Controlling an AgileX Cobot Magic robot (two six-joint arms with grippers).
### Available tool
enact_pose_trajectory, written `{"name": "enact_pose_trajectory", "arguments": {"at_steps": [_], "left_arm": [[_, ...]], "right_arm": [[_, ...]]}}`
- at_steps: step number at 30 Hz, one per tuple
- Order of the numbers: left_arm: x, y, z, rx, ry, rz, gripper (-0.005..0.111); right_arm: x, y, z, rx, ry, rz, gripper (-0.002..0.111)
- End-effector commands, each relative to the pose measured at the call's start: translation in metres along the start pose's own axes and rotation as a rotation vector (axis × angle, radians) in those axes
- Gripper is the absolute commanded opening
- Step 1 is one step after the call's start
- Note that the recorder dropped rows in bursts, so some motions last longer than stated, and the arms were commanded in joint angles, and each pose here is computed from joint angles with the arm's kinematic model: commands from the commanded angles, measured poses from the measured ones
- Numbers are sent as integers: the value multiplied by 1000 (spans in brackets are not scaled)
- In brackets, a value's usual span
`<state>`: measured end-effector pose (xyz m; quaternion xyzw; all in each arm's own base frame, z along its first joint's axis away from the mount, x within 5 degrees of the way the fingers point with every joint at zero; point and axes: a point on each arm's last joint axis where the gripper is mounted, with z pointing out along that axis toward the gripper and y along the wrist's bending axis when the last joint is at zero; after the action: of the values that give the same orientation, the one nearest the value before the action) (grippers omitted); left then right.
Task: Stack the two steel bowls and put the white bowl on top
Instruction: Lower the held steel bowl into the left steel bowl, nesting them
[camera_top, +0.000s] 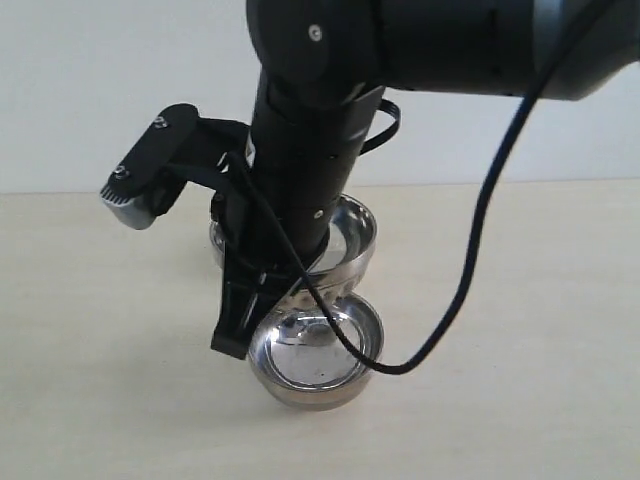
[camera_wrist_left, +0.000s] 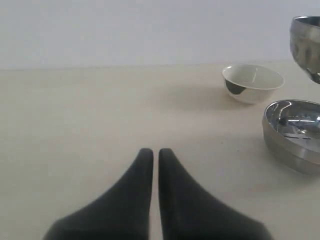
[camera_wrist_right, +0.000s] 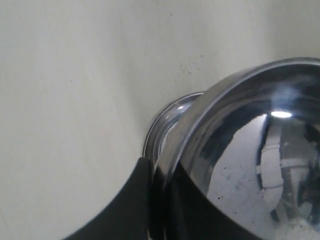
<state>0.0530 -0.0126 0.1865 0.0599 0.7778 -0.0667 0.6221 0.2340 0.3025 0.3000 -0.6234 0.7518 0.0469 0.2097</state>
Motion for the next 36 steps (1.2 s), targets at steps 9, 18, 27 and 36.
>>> {"name": "enact_pose_trajectory", "arguments": {"at_steps": [9, 18, 27, 36], "left_arm": [[1, 0, 0, -3, 0, -6, 4], [1, 0, 0, -3, 0, -6, 4], [1, 0, 0, -3, 0, -6, 4], [1, 0, 0, -3, 0, -6, 4]], "right_arm": [[21, 3, 21, 33, -54, 5, 0], [22, 4, 65, 5, -8, 7, 0], [30, 4, 78, -2, 15, 9, 0], [31, 1, 78, -1, 11, 37, 0]]}}
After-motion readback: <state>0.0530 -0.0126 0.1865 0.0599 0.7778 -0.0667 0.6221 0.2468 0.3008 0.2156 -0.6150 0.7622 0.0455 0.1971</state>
